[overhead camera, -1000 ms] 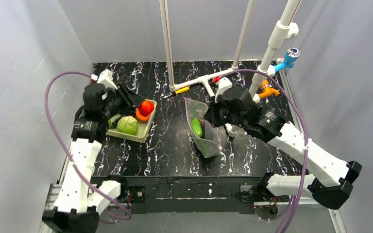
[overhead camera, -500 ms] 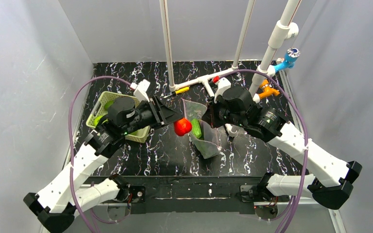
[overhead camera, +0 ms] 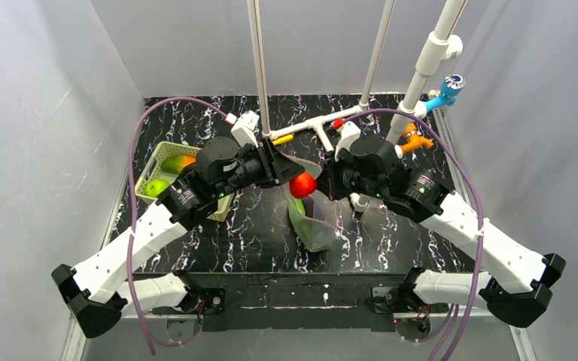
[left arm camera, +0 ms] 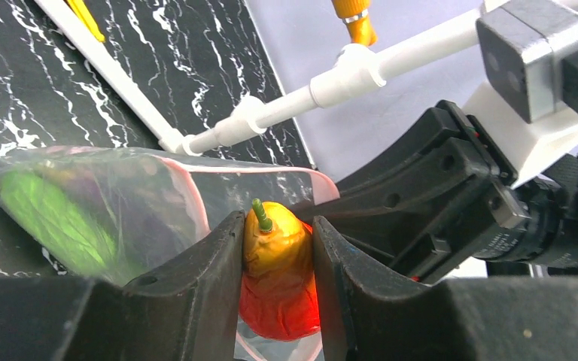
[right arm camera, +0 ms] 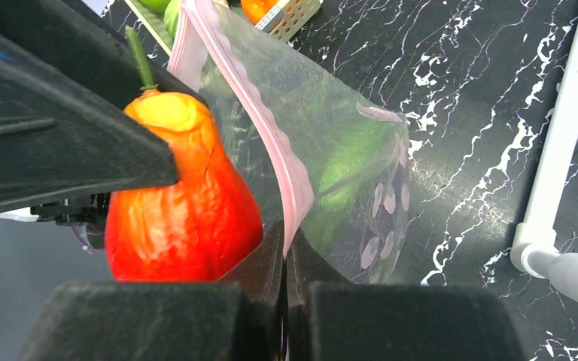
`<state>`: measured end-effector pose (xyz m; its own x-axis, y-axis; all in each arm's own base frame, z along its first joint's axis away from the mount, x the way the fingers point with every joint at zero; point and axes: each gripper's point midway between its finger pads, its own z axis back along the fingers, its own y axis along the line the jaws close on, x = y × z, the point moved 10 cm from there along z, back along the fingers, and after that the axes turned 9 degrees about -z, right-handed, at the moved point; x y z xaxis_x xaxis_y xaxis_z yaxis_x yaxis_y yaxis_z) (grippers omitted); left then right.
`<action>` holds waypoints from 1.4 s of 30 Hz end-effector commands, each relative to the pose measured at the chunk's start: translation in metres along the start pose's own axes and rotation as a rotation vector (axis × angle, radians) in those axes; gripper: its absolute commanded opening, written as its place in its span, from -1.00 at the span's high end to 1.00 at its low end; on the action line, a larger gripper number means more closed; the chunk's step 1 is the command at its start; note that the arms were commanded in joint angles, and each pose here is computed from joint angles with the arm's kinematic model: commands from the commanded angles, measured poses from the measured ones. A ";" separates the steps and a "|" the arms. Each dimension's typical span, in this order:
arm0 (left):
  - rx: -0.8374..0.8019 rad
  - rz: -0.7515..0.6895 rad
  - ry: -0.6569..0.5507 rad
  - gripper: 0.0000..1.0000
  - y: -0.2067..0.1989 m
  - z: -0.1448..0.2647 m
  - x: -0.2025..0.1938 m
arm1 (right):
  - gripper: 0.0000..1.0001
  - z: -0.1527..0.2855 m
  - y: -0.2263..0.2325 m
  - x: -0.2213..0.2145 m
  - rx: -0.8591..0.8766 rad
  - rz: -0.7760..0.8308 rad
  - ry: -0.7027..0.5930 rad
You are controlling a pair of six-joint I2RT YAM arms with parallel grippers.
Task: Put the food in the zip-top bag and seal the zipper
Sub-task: Place the fake fruit in the zipper food storage bag, then pick up the fake vegetable from the bin.
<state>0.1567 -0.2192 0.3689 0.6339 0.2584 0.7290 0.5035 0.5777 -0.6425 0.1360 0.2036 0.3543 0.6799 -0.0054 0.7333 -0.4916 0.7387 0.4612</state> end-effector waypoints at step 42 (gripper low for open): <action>0.746 -0.326 0.161 -0.96 0.054 0.129 -0.010 | 0.97 0.011 0.002 0.010 0.025 0.007 -0.101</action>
<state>0.0951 -0.1133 0.3936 0.5690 0.0786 0.8185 0.3590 0.8718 -0.3332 0.1323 0.1959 0.3569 0.6631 -0.0220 0.7482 -0.4898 0.7431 0.4560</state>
